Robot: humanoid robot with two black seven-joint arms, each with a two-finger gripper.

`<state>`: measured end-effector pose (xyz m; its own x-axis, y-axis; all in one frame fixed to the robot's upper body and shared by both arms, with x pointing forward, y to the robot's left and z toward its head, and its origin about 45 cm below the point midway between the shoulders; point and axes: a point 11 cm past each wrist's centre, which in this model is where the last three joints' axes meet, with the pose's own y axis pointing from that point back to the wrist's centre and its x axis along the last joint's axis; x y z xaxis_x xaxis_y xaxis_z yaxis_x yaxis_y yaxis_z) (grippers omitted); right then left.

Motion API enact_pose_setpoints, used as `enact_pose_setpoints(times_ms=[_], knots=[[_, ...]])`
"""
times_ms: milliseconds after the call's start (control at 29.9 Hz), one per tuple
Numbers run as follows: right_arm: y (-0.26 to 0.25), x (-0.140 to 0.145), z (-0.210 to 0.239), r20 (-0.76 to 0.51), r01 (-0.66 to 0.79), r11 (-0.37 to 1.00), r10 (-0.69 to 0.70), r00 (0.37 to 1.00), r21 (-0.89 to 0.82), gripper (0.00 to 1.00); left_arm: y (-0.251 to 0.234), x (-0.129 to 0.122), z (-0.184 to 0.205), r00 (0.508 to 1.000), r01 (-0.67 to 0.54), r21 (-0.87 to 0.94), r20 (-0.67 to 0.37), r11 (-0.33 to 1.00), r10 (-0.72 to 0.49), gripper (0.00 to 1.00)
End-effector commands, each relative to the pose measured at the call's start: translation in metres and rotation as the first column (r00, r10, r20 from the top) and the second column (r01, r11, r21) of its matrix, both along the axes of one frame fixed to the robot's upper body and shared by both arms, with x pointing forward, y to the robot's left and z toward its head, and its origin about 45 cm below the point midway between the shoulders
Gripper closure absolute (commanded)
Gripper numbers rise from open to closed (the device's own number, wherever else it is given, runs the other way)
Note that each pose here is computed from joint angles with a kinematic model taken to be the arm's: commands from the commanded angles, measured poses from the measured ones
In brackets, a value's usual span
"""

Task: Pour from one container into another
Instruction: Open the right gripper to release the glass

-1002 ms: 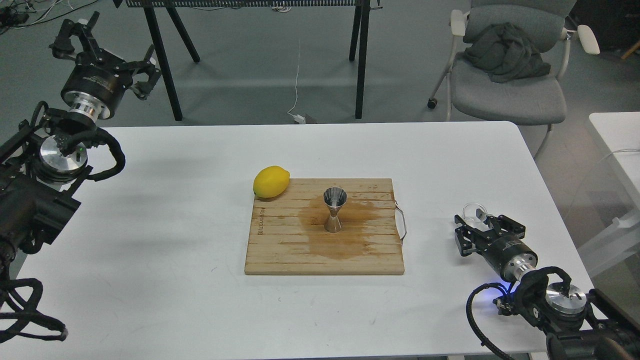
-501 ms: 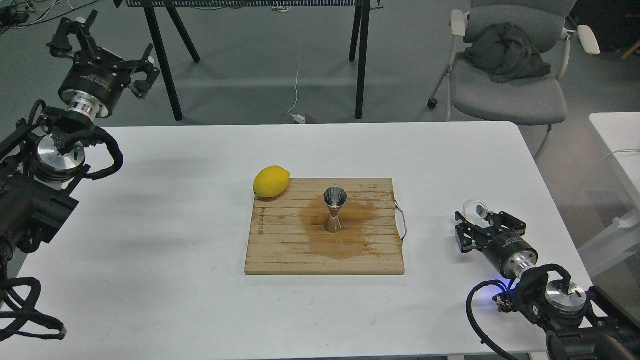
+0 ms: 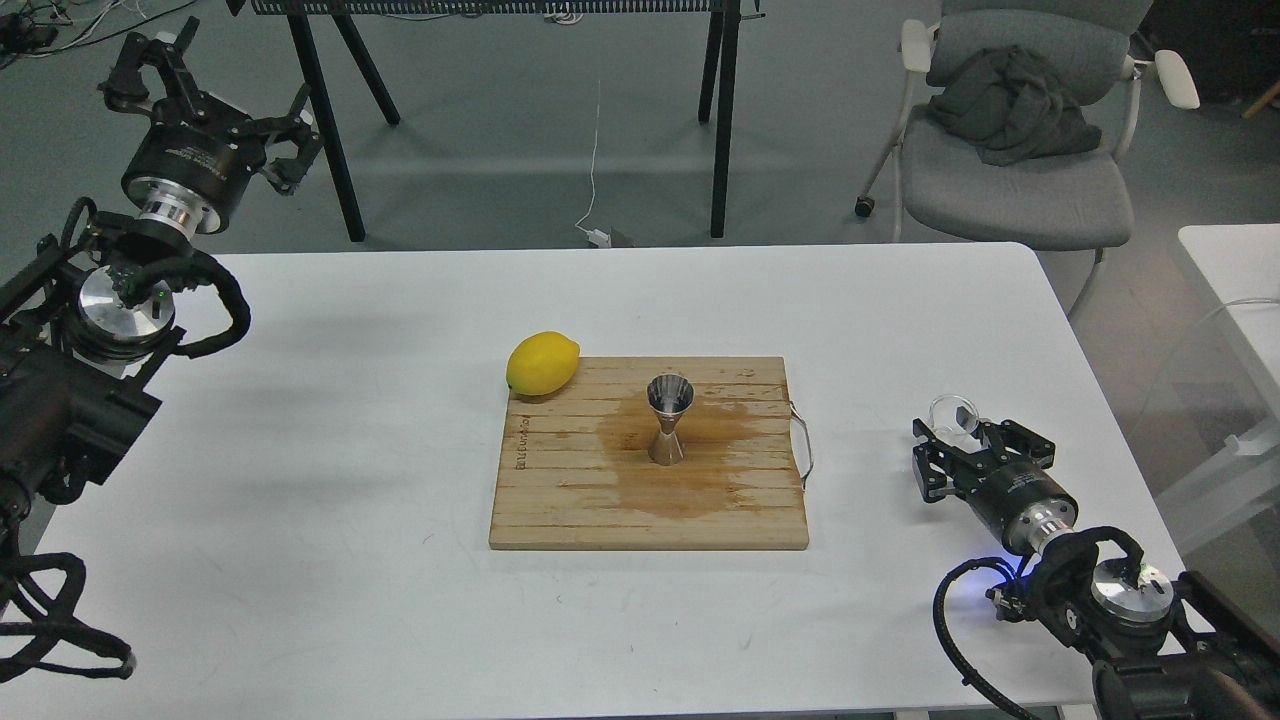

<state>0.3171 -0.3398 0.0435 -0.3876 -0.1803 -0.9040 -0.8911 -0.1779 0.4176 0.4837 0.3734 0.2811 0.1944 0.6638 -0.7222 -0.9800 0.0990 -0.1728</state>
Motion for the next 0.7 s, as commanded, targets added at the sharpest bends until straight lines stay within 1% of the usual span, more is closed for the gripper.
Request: enact_pose_setpoints(times_ms=[0,100,167,234,301,401,568,668], knots=[[0.0011,-0.0002,-0.0001,0.002,-0.004,1.000,0.004,1.000,0.001,0.59,0.0008,-0.0001,0.0001,1.000,-0.001,0.001,0.000,1.000,0.001,0.00],[0.0005,-0.0003,-0.0001,0.002,-0.004,1.000,0.004,1.000,-0.002,0.56,0.0001,-0.0006,-0.0013,1.000,-0.001,-0.001,-0.001,1.000,0.001,0.00],[-0.0005,-0.0010,-0.0008,-0.001,-0.001,1.000,0.001,1.000,-0.001,0.45,0.0002,-0.0009,-0.0020,1.000,0.000,-0.001,-0.001,1.000,0.000,0.00],[-0.0010,-0.0010,-0.0010,-0.005,0.001,1.000,-0.001,1.000,-0.003,0.27,0.0015,-0.0011,-0.0015,1.000,-0.001,0.001,-0.002,1.000,0.001,0.00],[-0.0010,-0.0016,-0.0022,-0.010,0.003,1.000,-0.003,1.000,-0.003,0.21,0.0027,-0.0012,-0.0014,1.000,-0.004,0.002,-0.002,1.000,0.004,0.00],[-0.0010,-0.0026,-0.0031,-0.015,0.000,1.000,0.000,1.000,-0.004,0.16,0.0023,-0.0012,-0.0012,1.000,-0.002,0.002,-0.002,1.000,0.002,0.00],[-0.0018,-0.0034,-0.0038,-0.017,0.002,1.000,-0.002,1.000,-0.004,0.13,0.0024,-0.0015,-0.0018,1.000,-0.002,0.002,-0.002,1.000,0.002,0.00],[-0.0021,-0.0033,-0.0036,-0.016,0.004,1.000,-0.004,1.000,-0.004,0.09,0.0016,-0.0014,-0.0021,1.000,-0.001,0.001,-0.002,1.000,0.001,0.00]])
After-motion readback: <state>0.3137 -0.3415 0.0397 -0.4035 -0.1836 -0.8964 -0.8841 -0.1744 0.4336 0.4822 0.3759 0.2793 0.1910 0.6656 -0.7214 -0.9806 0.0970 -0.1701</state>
